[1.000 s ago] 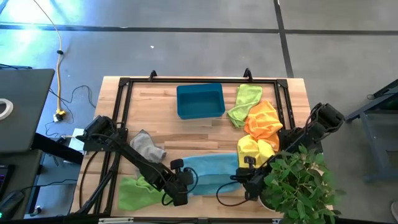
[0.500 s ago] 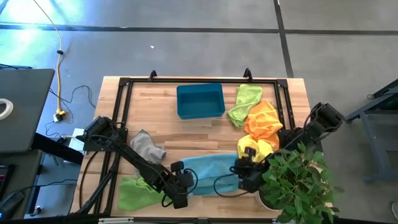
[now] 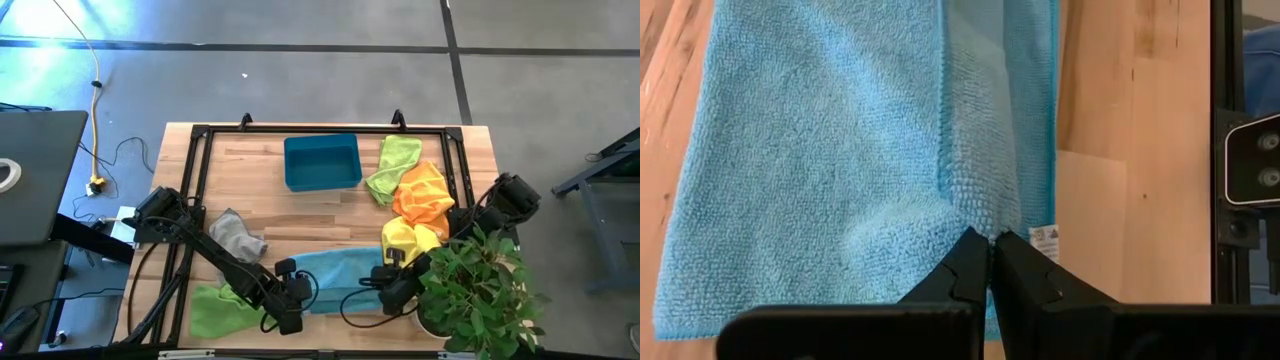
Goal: Fold microfiber towels
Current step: Fold the blue microfiber cloth
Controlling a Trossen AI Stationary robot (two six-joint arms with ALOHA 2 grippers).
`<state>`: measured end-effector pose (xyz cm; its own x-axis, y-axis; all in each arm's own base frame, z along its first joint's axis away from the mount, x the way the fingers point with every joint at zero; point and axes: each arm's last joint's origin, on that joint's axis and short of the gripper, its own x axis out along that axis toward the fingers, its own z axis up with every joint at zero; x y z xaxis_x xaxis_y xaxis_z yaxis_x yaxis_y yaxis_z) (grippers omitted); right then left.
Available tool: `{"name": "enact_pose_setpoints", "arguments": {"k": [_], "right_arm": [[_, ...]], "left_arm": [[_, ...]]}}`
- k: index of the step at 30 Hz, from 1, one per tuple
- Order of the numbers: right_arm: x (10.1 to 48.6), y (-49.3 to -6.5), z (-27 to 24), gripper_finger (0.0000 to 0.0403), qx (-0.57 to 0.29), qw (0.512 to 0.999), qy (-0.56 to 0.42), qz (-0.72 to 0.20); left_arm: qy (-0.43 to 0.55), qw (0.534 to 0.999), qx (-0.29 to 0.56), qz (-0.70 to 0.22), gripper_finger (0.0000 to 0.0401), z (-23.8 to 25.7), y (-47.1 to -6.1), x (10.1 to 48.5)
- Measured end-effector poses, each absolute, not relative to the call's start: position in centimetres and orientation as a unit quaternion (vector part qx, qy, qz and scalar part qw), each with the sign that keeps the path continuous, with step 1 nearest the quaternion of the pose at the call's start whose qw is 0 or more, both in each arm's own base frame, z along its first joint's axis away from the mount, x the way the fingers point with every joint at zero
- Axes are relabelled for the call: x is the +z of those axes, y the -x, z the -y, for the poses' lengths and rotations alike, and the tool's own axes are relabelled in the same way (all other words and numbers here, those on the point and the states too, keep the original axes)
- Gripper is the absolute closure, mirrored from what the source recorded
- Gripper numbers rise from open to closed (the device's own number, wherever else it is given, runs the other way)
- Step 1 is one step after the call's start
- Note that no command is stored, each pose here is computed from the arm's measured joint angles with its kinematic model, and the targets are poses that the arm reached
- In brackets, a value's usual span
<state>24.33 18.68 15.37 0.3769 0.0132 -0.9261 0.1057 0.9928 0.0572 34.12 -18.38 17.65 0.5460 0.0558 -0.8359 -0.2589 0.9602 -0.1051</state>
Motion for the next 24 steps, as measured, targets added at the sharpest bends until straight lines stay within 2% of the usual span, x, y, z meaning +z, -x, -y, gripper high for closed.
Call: {"name": "enact_pose_setpoints", "arguments": {"k": [10,16,21,24], "right_arm": [[16.2,-23.5,-20.6,0.0290,0.043,0.835,-0.068,-0.545],[16.1,-23.2,-20.6,0.0290,0.034,0.833,-0.055,-0.549],[16.2,-23.5,-20.1,0.0290,-0.015,0.854,-0.034,-0.519],[16.2,-23.7,-19.9,0.0290,-0.013,0.855,-0.027,-0.517]], "left_arm": [[0.110,0.872,0.089,-0.469,0.0400,18.4,-34.1,17.6],[0.114,0.870,0.084,-0.473,0.0397,18.4,-34.1,17.6],[0.142,0.856,0.057,-0.494,0.0363,18.7,-34.0,17.6],[0.154,0.847,0.035,-0.507,0.0339,18.9,-33.9,17.6]]}}
